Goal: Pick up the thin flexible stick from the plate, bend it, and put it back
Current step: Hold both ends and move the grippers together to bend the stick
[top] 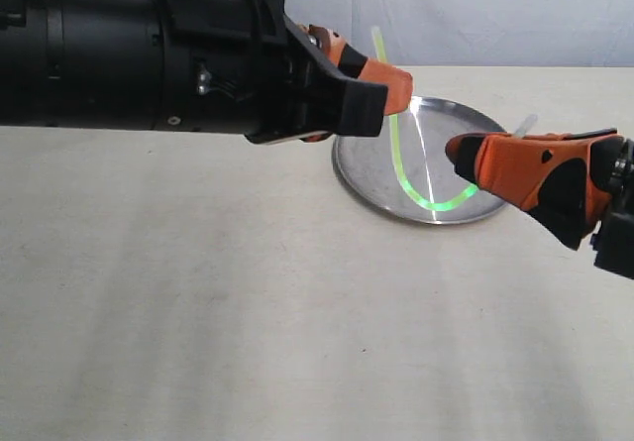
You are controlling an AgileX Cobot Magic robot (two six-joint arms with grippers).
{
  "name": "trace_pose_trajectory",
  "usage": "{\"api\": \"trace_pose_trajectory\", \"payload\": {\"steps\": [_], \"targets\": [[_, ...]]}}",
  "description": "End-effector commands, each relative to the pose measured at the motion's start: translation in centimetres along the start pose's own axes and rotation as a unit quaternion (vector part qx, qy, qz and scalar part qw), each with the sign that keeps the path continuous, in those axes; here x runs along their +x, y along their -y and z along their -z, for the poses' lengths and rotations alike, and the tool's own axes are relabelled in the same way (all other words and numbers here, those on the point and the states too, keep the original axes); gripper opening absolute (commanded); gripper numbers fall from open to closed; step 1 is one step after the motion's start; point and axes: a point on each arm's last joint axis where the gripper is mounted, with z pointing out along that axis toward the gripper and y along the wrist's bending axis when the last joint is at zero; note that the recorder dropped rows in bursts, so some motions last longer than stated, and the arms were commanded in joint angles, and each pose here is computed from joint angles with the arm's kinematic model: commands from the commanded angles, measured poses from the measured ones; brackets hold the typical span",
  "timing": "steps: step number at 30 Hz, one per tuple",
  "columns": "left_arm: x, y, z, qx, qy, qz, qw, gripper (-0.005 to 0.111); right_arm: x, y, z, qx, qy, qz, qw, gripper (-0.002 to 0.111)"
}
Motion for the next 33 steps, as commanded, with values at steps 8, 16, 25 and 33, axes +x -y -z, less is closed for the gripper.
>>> {"api": "trace_pose_trajectory", "payload": {"steps": [8,16,25,33], "targets": [[0.85,0.67,-0.47,0.046,-0.039,0.001,0.998,0.000,0.14,-0.02,-0.72,-0.056,-0.008,0.041,0.998,-0.001],[0.96,0.75,-0.46,0.051,-0.044,-0.004,0.998,0.000,0.26,-0.06,-0.71,-0.059,-0.013,0.073,0.995,-0.001],[1.03,0.84,-0.44,0.056,-0.048,-0.009,0.997,0.000,0.50,-0.20,-0.70,-0.068,-0.023,0.112,0.991,-0.001],[1.05,0.86,-0.44,0.057,-0.049,-0.010,0.997,0.000,0.70,-0.40,-0.65,-0.082,-0.029,0.154,0.984,-0.001]]}}
